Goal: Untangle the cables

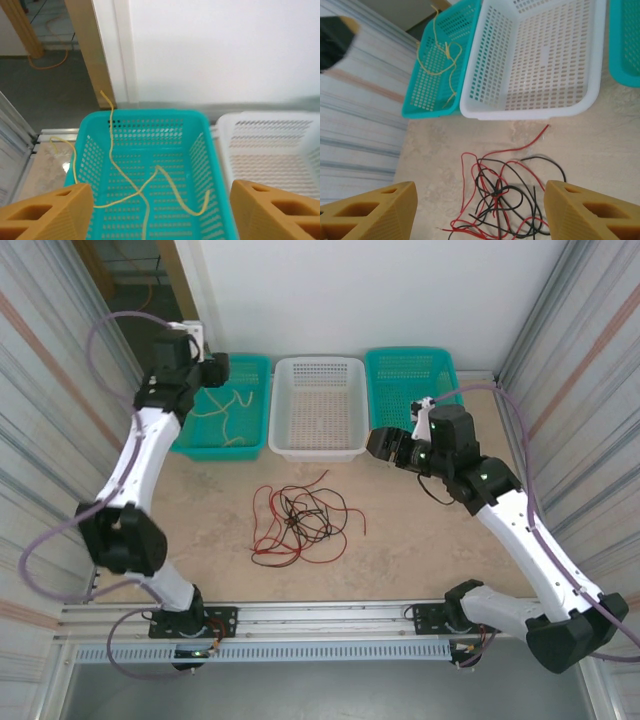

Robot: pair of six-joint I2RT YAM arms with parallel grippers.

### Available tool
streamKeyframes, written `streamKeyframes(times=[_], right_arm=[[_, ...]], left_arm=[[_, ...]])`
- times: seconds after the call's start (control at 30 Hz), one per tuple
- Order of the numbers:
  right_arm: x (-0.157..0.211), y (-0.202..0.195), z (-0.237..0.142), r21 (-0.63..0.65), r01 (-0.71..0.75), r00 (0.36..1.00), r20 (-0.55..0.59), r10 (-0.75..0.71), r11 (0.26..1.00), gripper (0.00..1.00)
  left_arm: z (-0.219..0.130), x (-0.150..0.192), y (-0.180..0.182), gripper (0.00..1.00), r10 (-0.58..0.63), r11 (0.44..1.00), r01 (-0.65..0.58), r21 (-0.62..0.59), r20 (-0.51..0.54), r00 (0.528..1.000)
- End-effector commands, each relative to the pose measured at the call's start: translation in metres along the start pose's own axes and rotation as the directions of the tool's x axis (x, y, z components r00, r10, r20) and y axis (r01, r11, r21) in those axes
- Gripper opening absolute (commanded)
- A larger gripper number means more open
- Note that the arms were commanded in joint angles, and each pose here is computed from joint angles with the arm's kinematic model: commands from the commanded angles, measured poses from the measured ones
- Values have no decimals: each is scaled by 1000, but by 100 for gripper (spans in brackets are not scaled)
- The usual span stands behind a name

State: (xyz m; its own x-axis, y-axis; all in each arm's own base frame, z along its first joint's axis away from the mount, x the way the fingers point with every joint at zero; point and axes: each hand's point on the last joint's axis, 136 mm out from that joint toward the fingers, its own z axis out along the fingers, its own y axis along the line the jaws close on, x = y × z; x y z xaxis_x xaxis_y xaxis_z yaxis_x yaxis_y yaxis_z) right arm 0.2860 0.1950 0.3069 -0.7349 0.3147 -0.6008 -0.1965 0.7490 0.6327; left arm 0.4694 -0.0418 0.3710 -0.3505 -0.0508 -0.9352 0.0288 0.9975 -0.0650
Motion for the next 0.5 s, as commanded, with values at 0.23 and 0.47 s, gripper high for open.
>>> streamKeyframes(times=[0.23, 0.47], right_arm=[[49, -22, 25, 116, 68, 993, -100, -57, 991, 67], [88, -40, 49, 212, 126, 973, -219, -79, 969, 65]], left_arm=[[-105, 135, -13, 65, -136, 979, 172, 105, -287, 948], [-125, 208, -32, 65, -202, 943, 292, 158, -423, 883]])
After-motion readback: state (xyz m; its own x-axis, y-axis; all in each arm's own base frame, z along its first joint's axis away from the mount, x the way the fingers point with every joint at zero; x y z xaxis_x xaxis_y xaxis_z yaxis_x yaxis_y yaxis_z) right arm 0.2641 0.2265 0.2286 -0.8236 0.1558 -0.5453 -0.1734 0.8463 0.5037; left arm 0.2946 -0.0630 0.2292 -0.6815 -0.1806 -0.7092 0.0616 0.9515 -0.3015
